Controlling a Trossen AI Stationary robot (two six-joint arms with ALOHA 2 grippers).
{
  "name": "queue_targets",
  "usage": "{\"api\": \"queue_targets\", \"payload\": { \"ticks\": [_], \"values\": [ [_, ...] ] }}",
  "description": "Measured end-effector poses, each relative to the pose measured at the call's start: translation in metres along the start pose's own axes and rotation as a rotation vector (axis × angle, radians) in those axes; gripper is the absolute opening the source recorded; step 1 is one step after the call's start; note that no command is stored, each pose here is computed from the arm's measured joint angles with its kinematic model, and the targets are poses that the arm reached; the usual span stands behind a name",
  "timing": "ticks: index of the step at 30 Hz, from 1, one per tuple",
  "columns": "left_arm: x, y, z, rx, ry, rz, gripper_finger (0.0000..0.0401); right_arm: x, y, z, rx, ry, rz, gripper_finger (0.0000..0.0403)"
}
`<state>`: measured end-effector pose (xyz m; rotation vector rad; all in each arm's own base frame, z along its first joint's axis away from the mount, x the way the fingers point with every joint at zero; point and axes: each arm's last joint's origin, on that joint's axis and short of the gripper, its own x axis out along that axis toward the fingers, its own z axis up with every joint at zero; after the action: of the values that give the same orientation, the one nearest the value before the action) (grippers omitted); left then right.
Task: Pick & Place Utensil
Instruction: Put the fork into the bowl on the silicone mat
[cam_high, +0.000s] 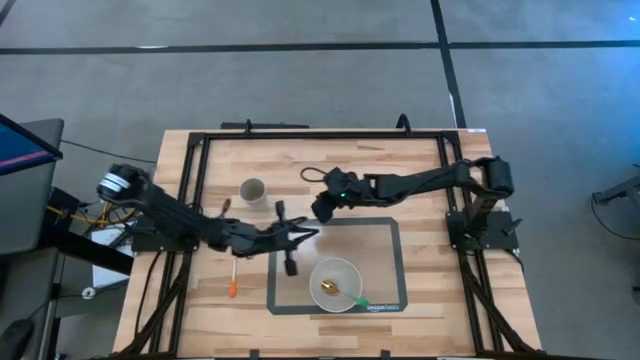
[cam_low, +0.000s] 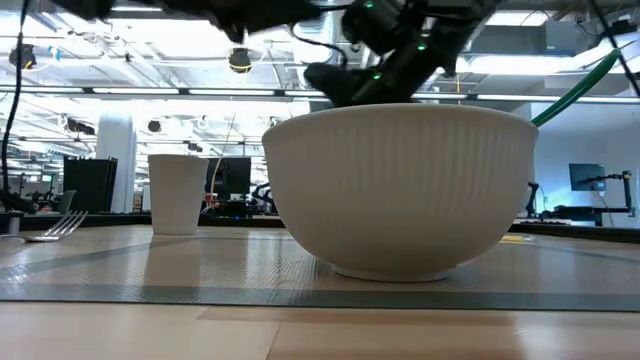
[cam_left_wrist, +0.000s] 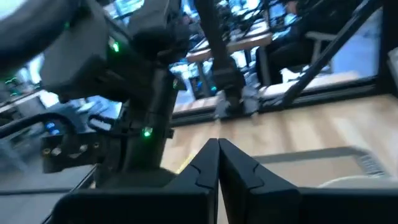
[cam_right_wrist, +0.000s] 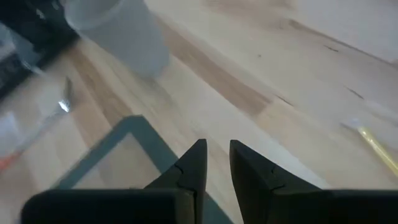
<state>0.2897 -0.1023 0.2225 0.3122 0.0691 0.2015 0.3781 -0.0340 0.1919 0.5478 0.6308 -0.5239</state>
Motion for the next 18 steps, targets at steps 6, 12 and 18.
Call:
{"api": "queue_targets", "payload": {
  "ticks": [6,12,18],
  "values": [
    [0.026,-0.006,-0.023,0.023,0.056,0.036,0.0005,0.013,0.014,0.01,-0.038,0.002,-0.026,0.0063],
    [0.023,-0.004,-0.029,-0.02,0.103,0.139,0.0004,0.014,0.017,0.008,-0.053,0.008,-0.039,0.0063],
    [0.018,-0.003,-0.035,-0.098,0.133,0.177,0.0004,0.007,0.021,0.008,-0.053,0.005,-0.034,0.0063]
  ]
}}
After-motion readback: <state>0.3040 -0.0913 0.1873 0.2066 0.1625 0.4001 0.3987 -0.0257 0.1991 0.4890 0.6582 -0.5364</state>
